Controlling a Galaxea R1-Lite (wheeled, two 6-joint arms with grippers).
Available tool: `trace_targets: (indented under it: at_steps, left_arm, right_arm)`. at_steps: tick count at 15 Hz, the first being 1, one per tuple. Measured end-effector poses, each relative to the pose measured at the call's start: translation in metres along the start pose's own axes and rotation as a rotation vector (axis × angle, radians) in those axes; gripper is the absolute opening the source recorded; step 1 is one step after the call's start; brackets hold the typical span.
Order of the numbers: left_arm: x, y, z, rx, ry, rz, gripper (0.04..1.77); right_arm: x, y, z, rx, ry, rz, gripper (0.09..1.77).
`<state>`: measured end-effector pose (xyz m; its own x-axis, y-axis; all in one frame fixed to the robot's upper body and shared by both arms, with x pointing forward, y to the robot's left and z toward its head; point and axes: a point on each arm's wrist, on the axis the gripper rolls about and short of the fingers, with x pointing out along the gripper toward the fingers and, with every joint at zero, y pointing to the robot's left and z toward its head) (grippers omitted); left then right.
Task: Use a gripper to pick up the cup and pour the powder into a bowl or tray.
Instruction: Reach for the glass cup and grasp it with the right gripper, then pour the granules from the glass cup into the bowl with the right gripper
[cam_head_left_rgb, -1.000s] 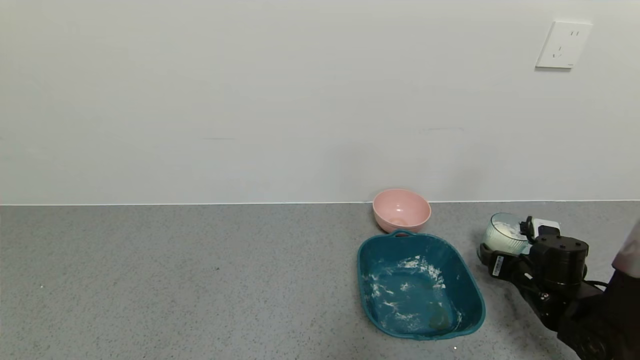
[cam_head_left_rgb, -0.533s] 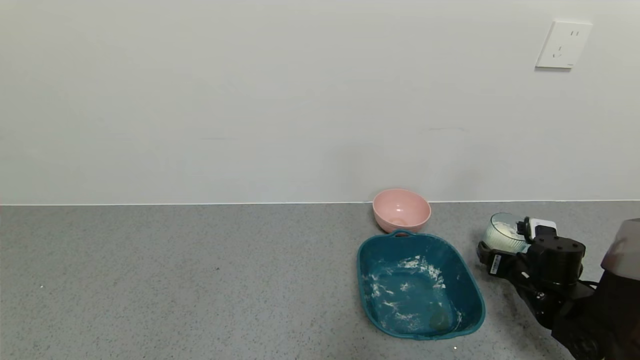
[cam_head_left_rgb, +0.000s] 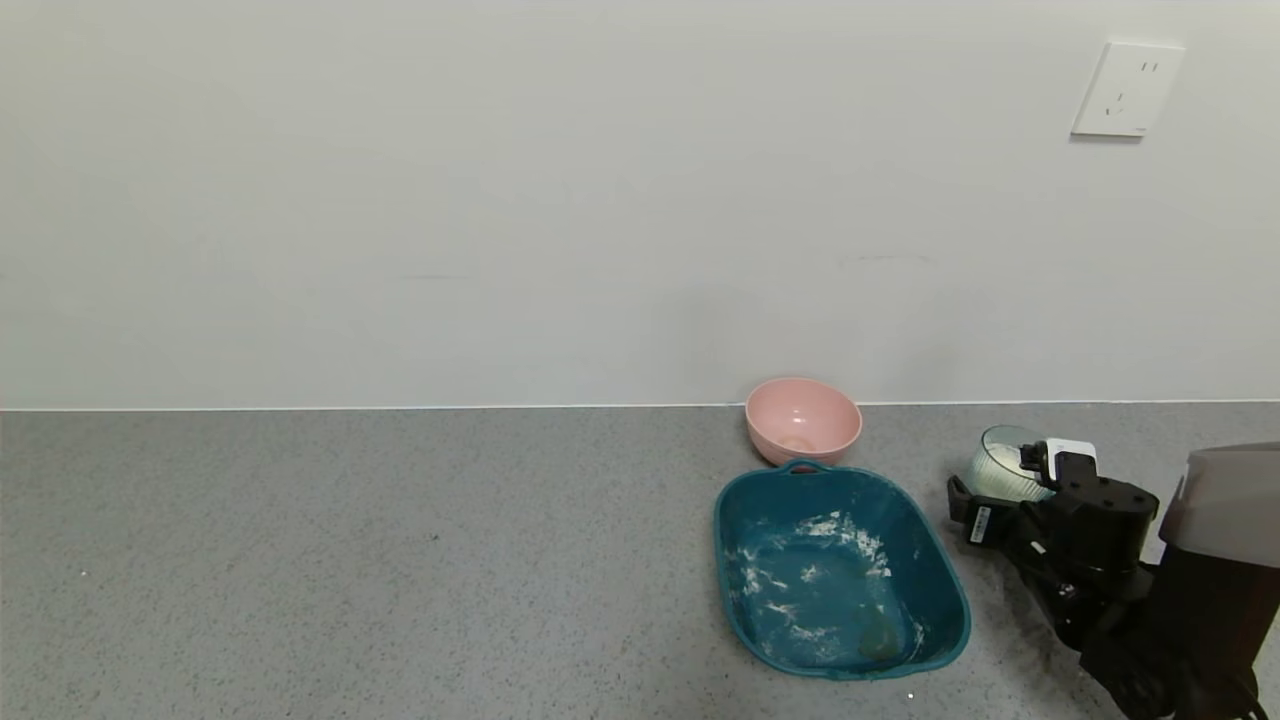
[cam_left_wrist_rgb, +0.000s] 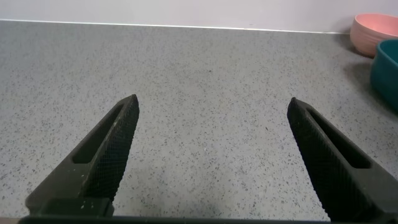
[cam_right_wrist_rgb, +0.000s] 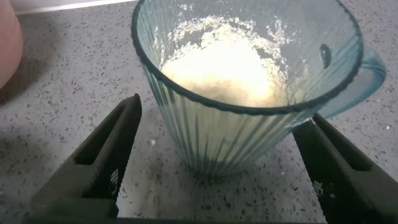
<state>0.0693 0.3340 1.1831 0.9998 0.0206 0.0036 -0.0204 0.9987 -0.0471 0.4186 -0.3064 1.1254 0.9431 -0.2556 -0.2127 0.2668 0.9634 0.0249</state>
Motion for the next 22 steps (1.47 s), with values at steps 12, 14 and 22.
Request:
trace_targets:
  at_steps: [12,14,22]
  left_arm:
    - [0.000,0.000,0.000,0.000,0.000,0.000,1.72]
    - [0.000,0.000,0.000,0.000,0.000,0.000,1.72]
    - [0.000,0.000,0.000,0.000,0.000,0.000,1.72]
  right_arm:
    - [0.015,-0.003,0.000,-0.011,-0.022,-0.017,1.36]
    - [0.015,-0.003,0.000,-0.010,-0.022,-0.018,1.35]
    - [0.005,-0.006,0.003,-0.012,-0.005,0.047,1.34]
